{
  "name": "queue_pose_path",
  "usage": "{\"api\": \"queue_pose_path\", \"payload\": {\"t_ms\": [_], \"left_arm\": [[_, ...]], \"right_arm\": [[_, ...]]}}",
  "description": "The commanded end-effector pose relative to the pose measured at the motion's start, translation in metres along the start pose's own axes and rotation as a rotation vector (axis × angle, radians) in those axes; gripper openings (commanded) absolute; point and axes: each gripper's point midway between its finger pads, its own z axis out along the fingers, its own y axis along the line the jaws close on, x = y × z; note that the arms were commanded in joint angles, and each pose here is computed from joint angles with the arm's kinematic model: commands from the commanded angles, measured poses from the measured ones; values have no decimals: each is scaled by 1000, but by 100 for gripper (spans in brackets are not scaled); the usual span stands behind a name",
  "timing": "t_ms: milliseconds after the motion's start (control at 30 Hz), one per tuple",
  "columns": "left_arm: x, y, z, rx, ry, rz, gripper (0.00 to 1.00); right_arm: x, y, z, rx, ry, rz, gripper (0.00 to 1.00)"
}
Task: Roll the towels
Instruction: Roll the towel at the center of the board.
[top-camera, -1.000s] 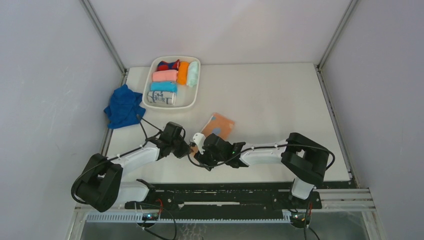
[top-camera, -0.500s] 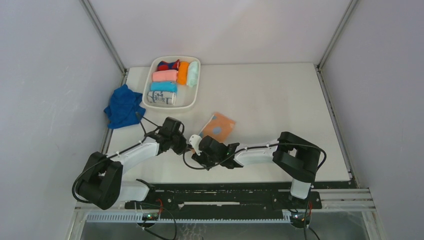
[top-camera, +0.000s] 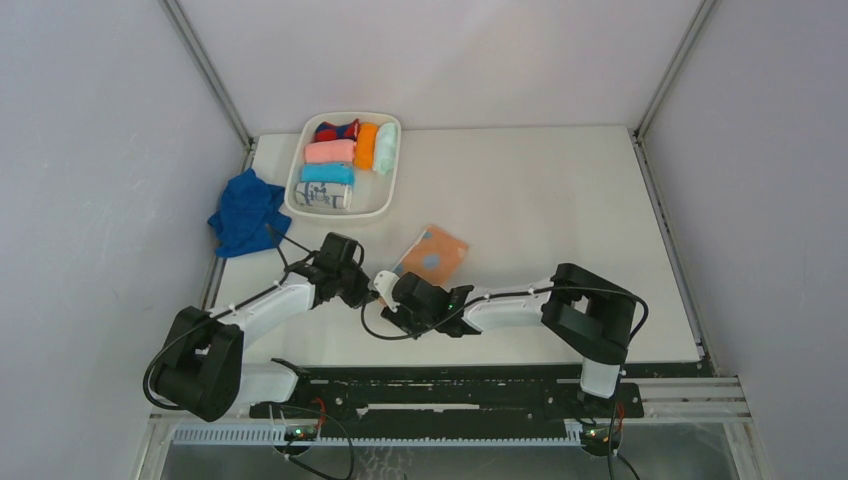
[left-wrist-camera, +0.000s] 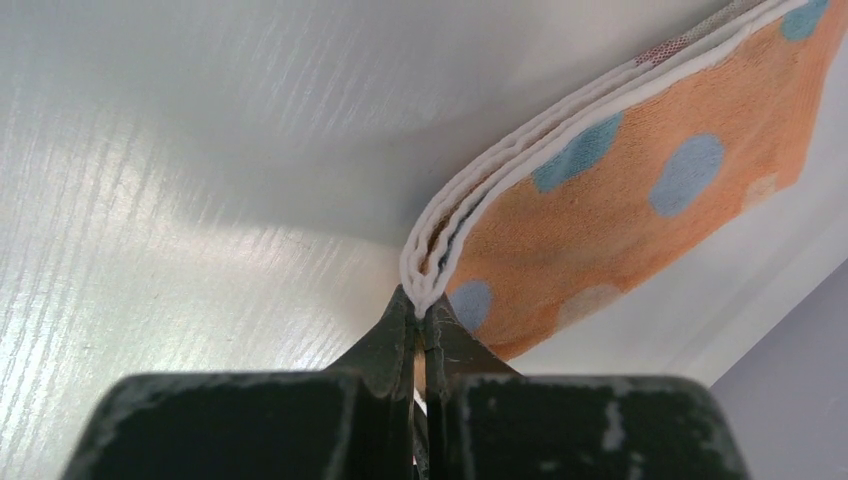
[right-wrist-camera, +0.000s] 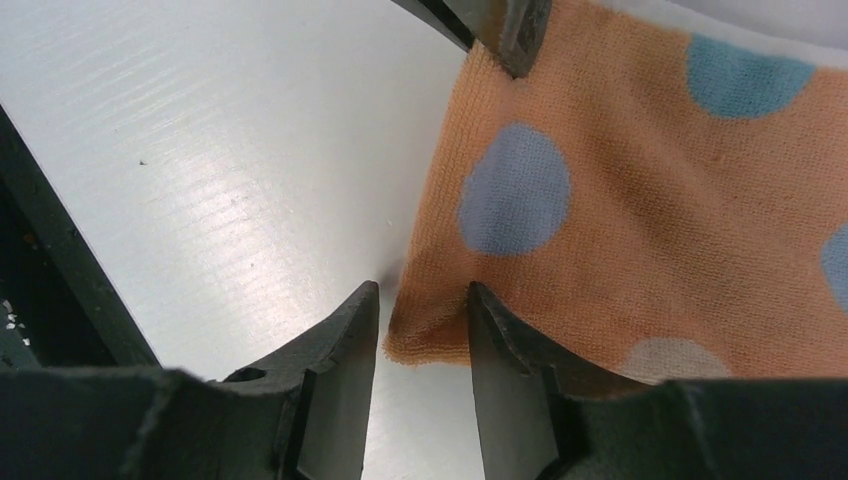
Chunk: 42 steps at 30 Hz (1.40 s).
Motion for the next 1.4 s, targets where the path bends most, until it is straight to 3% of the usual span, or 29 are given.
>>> {"api": "queue_pose_path", "payload": {"t_ms": [0, 100, 167, 333, 567, 733, 1233, 1367], "left_arm": [[-7, -15, -4, 44, -13, -5, 0], [-7, -15, -3, 44, -14, -10, 2], [-7, -14, -3, 44, -17, -13, 3], [-11, -15, 0, 48, -24, -21, 9], [-15, -19, -1, 66, -42, -25, 19], [-19, -18, -6, 90, -71, -23, 33], [-12, -12, -29, 302, -156, 18, 78], [-5, -14, -23, 369, -138, 18, 81]], "right_arm": [[-13, 5, 1, 17, -10, -20, 37], [-9, 2, 3, 20, 14, -1, 30], [-9, 4, 1, -21, 17, 24, 19], [-20, 15, -10, -200, -6, 123, 0], [-37, 21, -24, -463, -71, 345, 0], [-36, 6, -29, -574, -107, 541, 0], [9, -27, -3, -661, 13, 928, 0], [16, -34, 1, -666, 30, 987, 0]]}}
